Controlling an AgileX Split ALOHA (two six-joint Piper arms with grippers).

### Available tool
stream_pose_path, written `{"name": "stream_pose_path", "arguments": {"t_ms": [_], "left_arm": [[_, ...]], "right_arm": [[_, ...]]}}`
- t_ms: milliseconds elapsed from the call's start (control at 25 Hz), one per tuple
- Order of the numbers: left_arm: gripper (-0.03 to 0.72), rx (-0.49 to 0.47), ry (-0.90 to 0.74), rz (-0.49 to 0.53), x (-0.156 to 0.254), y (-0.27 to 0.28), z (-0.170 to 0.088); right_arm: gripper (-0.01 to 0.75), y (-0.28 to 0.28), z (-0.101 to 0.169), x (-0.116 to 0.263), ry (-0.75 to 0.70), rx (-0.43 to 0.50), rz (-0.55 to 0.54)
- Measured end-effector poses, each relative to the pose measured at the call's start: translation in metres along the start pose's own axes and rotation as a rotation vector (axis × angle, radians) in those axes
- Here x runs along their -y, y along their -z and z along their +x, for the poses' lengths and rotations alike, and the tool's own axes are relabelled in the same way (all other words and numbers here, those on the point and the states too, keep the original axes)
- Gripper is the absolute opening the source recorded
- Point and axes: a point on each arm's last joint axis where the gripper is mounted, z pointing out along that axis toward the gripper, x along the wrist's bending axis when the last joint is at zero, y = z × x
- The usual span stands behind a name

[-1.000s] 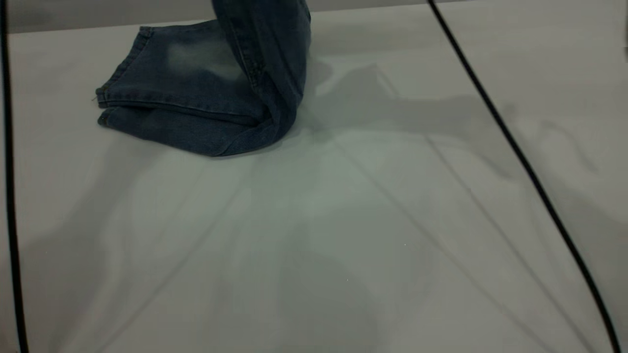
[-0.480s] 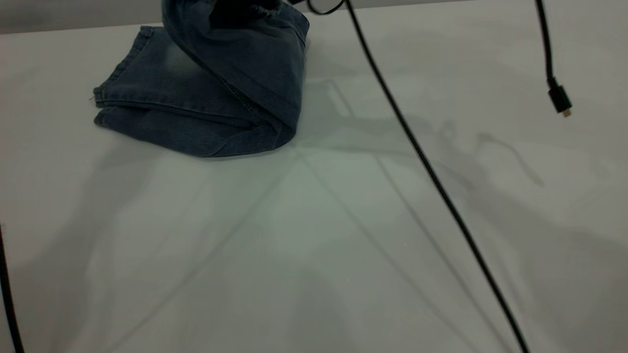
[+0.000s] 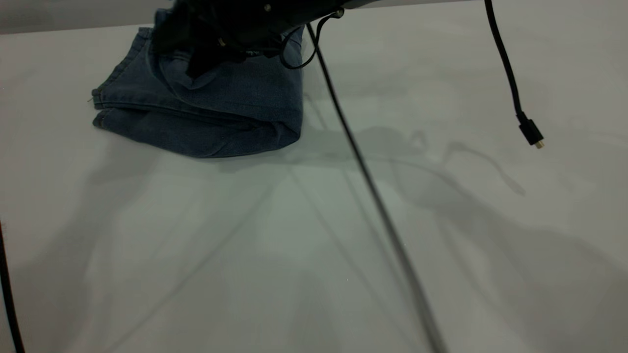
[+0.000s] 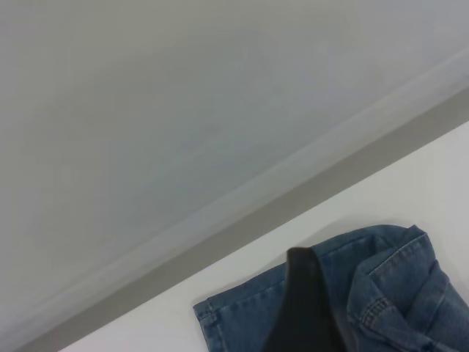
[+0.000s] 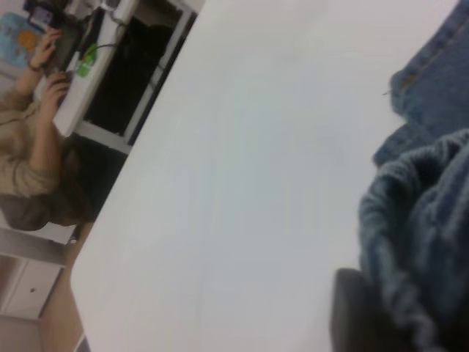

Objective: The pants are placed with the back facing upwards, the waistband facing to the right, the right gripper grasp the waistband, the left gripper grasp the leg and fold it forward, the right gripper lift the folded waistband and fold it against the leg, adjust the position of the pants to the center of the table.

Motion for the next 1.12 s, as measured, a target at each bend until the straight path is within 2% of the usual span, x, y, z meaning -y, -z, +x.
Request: {"name": "stream_pose_path", "arguments": {"t_ms": [240, 360, 720, 1120], "left_arm": [[0.498, 0.002, -0.003, -0.001, -0.001, 0.0, -0.002], [0.498, 0.002, -0.003, -0.001, -0.001, 0.0, -0.002], [0.498, 0.01, -0.001, -0.001, 0.0, -0.002, -0.003], [0.497, 0.1, 0.026, 0.042, 0.008, -0.035, -0.014]], "right_arm": [[0.521, -0.001, 0.003, 0.002, -0.03, -0.016, 0.01], [0.593, -0.001, 0.002, 0.001, -0.032, -0.012, 0.007], [0.578, 0.027, -0.027, -0.027, -0.046, 0.084, -0.058], [0.576, 0.139, -0.066, -0.086, 0.003, 0.276, -0.1]]}}
